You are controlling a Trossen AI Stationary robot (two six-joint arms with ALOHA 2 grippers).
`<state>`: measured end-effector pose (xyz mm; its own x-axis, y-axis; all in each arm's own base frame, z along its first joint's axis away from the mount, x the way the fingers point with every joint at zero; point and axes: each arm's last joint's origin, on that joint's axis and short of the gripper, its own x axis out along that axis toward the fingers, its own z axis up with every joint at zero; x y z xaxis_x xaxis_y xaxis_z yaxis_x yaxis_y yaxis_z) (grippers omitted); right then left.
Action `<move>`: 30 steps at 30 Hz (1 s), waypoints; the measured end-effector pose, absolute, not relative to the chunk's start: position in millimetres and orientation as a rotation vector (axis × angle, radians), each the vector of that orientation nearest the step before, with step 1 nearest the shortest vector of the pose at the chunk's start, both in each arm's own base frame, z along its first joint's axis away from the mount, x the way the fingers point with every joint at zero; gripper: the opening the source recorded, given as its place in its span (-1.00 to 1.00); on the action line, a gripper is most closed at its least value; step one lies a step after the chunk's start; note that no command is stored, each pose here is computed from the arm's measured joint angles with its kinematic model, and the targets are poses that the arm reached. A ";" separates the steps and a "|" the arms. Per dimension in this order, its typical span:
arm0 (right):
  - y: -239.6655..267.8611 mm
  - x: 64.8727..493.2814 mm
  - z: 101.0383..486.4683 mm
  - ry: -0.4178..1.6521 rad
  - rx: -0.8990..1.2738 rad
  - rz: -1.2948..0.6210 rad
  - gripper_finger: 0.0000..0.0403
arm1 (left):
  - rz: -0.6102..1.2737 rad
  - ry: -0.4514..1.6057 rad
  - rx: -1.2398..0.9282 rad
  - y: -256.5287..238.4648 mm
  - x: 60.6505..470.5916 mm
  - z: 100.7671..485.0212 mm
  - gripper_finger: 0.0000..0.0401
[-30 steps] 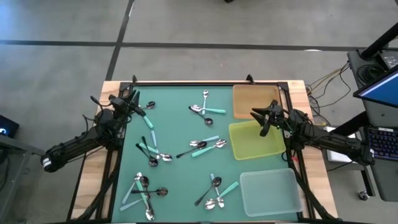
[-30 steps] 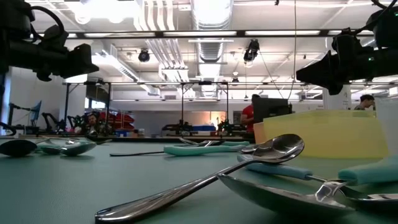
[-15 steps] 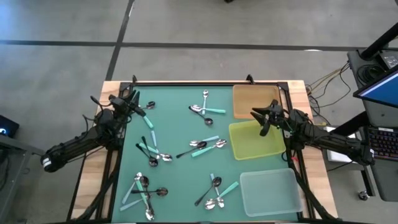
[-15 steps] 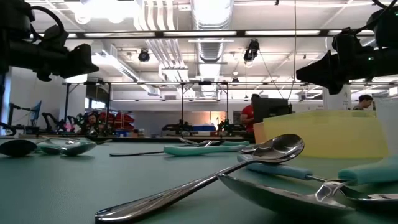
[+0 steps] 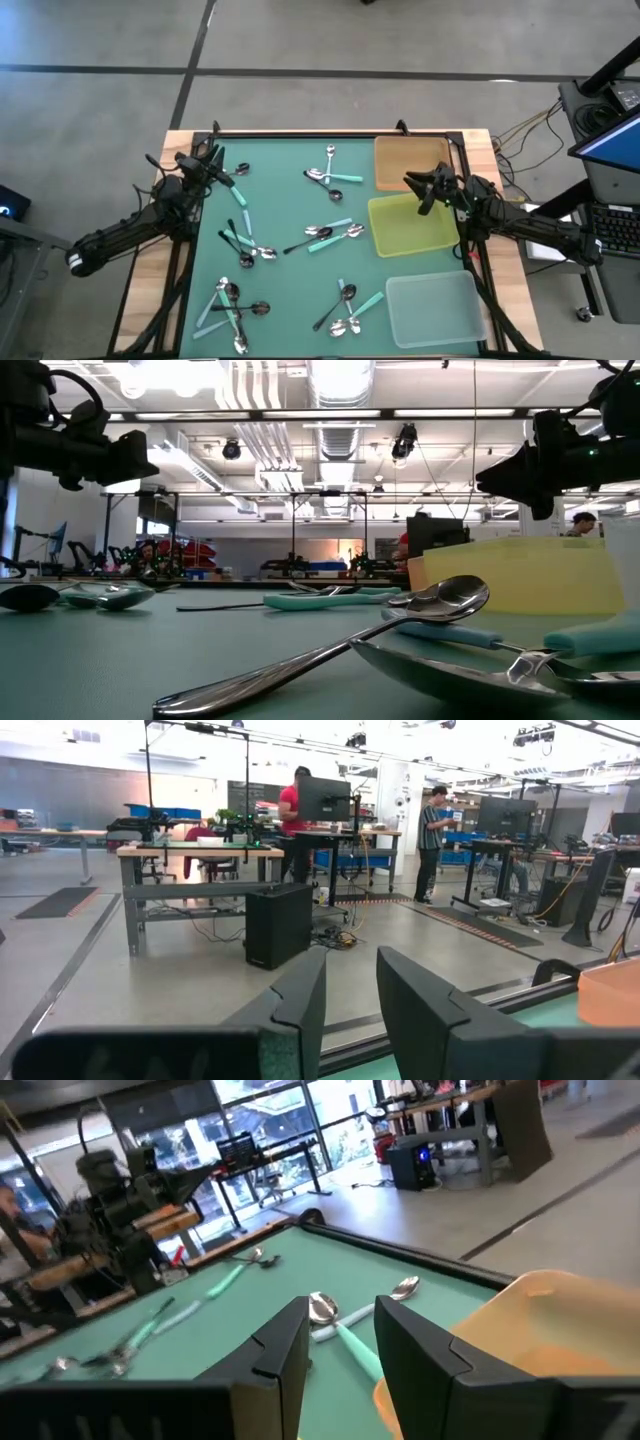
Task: Sort silverware by color (type)
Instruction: Put the black spoon into the yellow bin
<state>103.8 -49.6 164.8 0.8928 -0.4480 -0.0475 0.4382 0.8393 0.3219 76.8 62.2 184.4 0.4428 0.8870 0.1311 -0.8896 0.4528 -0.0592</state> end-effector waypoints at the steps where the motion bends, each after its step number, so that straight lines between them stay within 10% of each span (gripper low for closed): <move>1: -49.6 103.8 164.6 -0.032 0.343 -0.469 -0.47 | 1.102 -0.150 0.019 62.2 76.8 184.4 -0.62; 30: -38.5 151.6 197.9 0.405 0.411 -0.172 -0.47 | 1.101 -0.151 0.019 62.1 76.8 184.4 -0.62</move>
<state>151.6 -38.5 197.9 0.9061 -0.0809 -0.4153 0.2425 0.9037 0.3530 76.8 62.1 184.4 0.4432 0.8868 0.1311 -0.8894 0.4532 -0.0591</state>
